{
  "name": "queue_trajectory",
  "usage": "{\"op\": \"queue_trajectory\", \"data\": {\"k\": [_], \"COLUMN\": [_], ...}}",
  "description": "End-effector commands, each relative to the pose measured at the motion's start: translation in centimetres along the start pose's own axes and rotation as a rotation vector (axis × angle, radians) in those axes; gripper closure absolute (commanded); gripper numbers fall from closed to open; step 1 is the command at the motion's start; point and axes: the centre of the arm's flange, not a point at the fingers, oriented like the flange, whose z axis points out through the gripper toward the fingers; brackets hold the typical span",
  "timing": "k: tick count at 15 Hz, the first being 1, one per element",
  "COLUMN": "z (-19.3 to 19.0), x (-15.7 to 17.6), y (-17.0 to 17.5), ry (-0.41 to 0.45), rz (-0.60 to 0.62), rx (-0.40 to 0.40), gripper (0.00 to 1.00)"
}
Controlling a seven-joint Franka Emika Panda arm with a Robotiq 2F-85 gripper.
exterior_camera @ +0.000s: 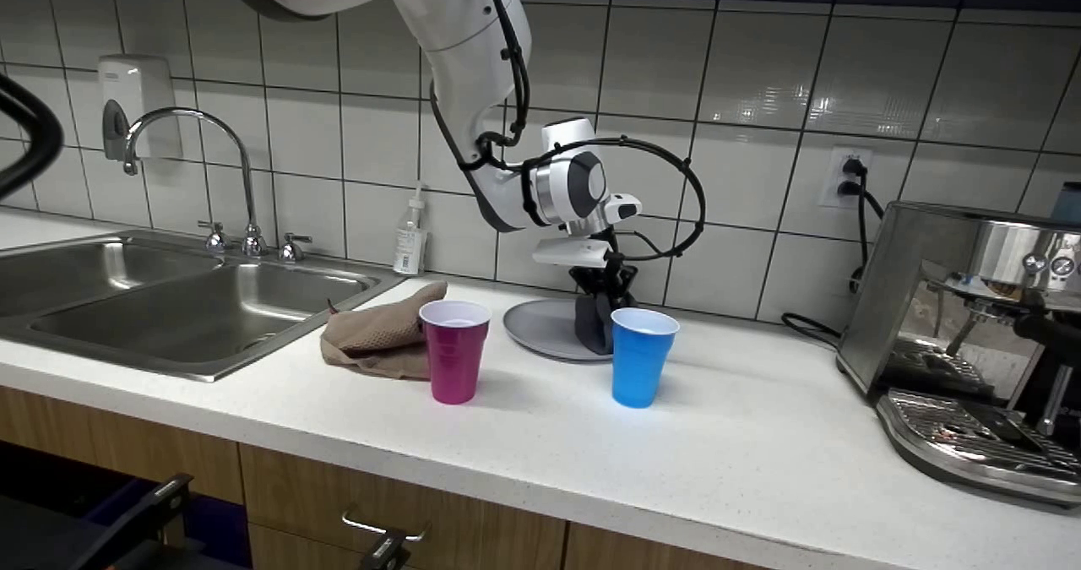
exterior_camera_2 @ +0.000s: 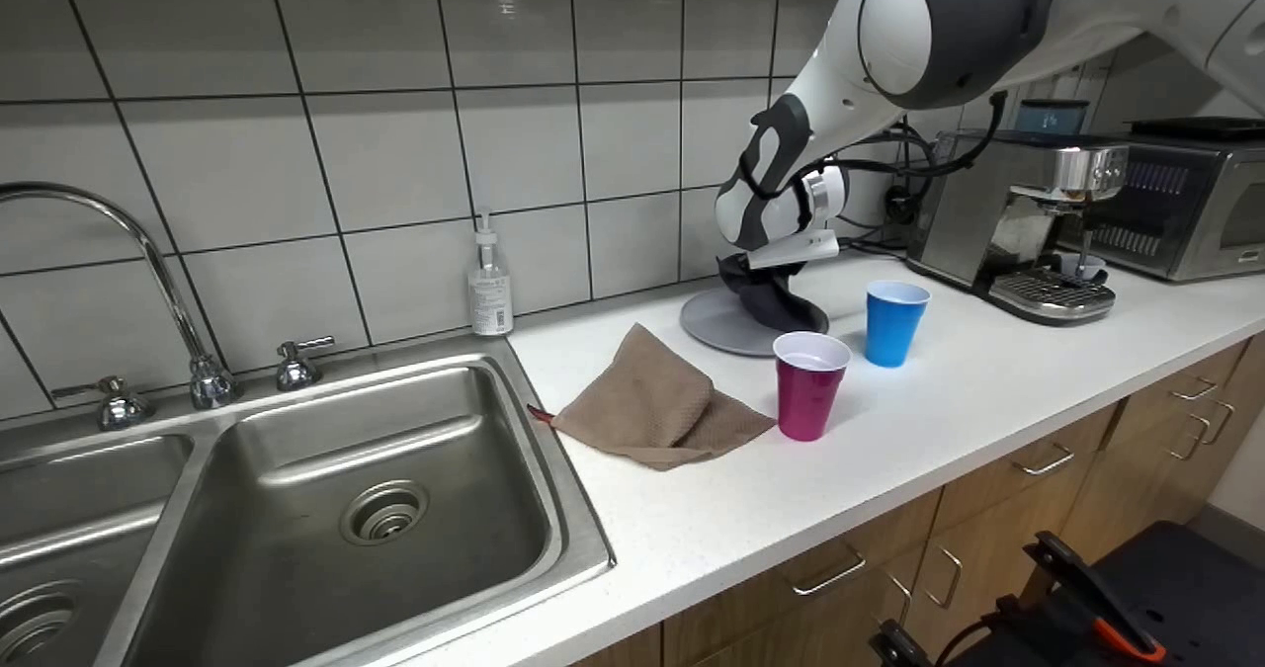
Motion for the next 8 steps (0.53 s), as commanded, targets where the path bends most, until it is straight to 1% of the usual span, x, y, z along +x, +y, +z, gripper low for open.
{"op": "queue_trajectory", "data": {"k": [1, 8], "z": [-1.0, -4.0], "x": [0.7, 0.7], "y": [0.1, 0.8], "ry": [-0.005, 0.046], "rz": [0.014, 0.032], "rx": [0.011, 0.027], "gripper": [1.00, 0.99]}}
